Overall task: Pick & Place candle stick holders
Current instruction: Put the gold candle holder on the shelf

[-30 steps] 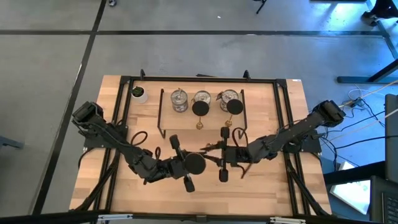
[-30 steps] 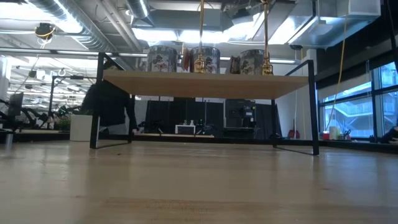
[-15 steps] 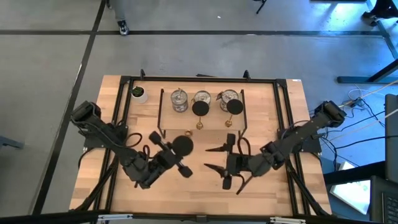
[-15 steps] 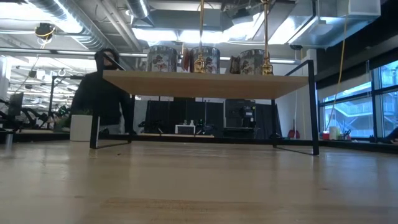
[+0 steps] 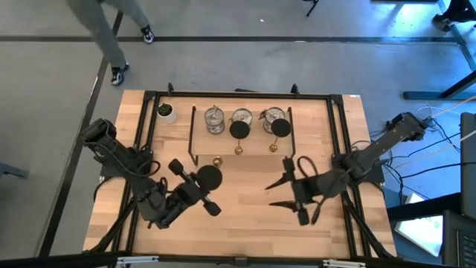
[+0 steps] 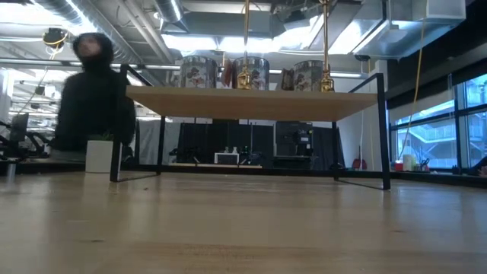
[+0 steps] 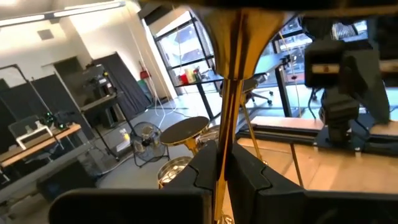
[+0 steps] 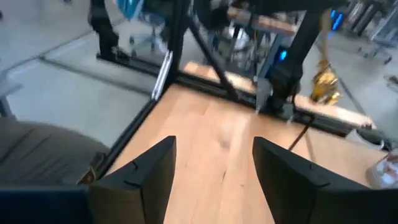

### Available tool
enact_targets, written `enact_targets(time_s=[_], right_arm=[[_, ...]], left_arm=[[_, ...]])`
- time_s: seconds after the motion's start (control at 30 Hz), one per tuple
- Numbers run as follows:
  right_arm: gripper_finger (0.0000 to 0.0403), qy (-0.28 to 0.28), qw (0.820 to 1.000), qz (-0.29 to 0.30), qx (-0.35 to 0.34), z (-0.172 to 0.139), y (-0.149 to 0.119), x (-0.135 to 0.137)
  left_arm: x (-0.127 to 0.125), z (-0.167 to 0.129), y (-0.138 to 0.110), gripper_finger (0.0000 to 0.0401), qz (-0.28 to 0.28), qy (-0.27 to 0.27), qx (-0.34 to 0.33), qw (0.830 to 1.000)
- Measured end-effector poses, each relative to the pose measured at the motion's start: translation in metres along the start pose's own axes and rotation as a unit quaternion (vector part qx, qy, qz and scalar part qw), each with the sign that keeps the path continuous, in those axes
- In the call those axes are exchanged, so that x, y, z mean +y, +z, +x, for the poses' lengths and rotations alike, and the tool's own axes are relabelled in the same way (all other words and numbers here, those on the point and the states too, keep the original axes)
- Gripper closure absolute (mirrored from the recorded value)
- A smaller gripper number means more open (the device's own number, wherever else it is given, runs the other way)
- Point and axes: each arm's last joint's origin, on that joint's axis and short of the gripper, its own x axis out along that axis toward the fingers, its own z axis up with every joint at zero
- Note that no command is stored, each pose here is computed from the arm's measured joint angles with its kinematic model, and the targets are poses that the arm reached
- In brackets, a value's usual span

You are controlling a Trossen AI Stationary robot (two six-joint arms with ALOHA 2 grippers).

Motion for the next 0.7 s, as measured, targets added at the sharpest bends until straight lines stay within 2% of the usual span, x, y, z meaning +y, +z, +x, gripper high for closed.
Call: enact_targets(time_s=[0.17,0.37,0.47,0.6,0.7], right_arm=[[0.0192,0.002,0.999,0.012,-0.051,-0.023,-0.019,-0.019],[0.0192,0.036,0.994,0.029,-0.094,-0.053,-0.032,-0.029],[0.0192,0.051,0.993,0.028,-0.102,-0.060,-0.032,-0.027],[0.0192,0.062,0.992,0.024,-0.106,-0.061,-0.031,-0.023],[0.0192,0.060,0.991,0.026,-0.118,-0.062,-0.029,-0.022]], left_arm=[[0.002,-0.004,-0.002,0.0389,0.018,-0.007,-0.003,1.000],[0.034,-0.011,0.014,0.0389,-0.015,-0.029,-0.010,0.999],[0.053,-0.011,0.017,0.0389,-0.041,-0.076,-0.021,0.996],[0.080,0.009,0.009,0.0389,-0.080,-0.190,0.011,0.978],[0.098,0.033,-0.005,0.0389,-0.080,-0.202,0.074,0.973]])
